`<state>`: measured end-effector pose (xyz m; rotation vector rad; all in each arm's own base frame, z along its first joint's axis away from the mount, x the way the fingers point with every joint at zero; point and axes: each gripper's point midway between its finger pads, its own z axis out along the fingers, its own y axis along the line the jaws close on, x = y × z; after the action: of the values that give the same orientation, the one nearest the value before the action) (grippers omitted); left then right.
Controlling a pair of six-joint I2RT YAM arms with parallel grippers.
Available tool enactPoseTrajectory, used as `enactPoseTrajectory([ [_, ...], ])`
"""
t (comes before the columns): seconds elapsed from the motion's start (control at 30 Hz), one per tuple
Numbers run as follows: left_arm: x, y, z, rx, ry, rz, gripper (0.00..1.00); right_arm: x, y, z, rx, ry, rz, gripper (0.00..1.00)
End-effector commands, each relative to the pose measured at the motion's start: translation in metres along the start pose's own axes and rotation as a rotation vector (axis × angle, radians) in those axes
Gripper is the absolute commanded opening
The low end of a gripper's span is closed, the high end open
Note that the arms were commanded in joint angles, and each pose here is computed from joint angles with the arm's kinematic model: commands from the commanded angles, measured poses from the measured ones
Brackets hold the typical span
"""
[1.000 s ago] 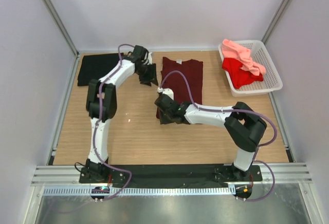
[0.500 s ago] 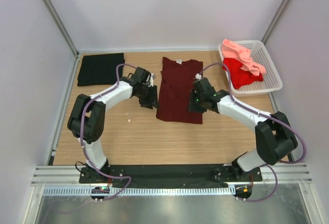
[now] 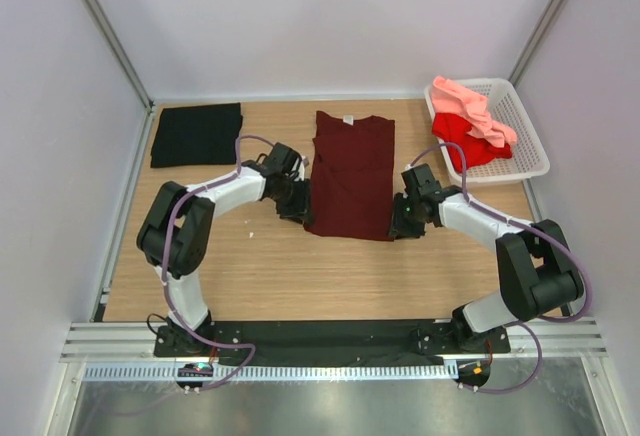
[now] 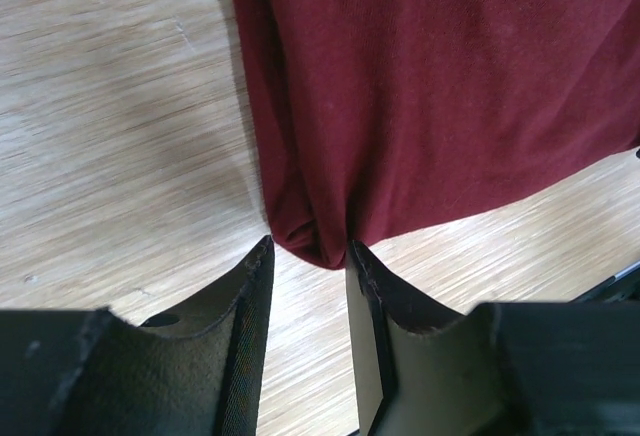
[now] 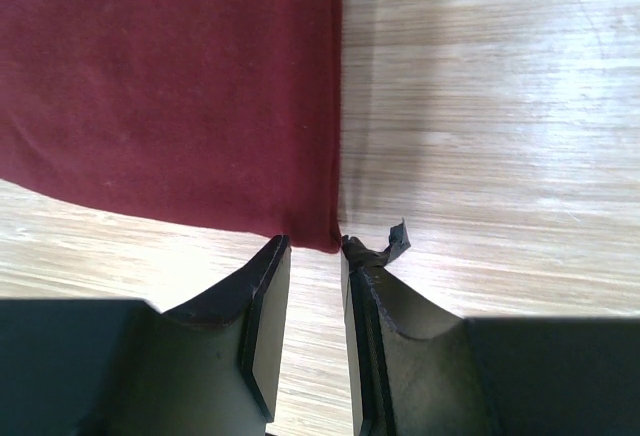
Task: Fold and stack the t-shirts
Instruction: Fold the tshirt
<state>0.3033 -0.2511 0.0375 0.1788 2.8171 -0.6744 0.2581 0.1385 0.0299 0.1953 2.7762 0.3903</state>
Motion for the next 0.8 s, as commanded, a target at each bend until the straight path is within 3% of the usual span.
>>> enactPoseTrajectory([
  [0.0, -0.004, -0.005, 0.007, 0.010, -0.023, 0.018, 0.35, -0.005, 0.008, 0.001, -0.061, -0.023, -0.025, 0.34],
  [0.3, -0.002, -0.003, 0.015, -0.003, -0.009, 0.025, 0.34, -0.008, 0.005, 0.011, -0.057, -0.033, -0.026, 0.33],
  [0.4, -0.004, -0.004, 0.015, -0.002, -0.010, 0.029, 0.20, -0.009, 0.003, 0.015, -0.049, -0.033, -0.027, 0.32],
  [0.5, -0.003, 0.001, 0.016, -0.033, -0.006, 0.024, 0.05, -0.011, 0.000, 0.019, -0.033, -0.036, -0.032, 0.26],
  [0.6, -0.001, 0.011, 0.011, -0.096, 0.007, 0.011, 0.00, -0.010, -0.006, 0.022, -0.004, -0.029, -0.034, 0.01],
  [0.77, -0.004, 0.020, 0.002, -0.171, -0.002, -0.001, 0.00, -0.005, -0.015, 0.021, 0.024, -0.028, -0.031, 0.01],
])
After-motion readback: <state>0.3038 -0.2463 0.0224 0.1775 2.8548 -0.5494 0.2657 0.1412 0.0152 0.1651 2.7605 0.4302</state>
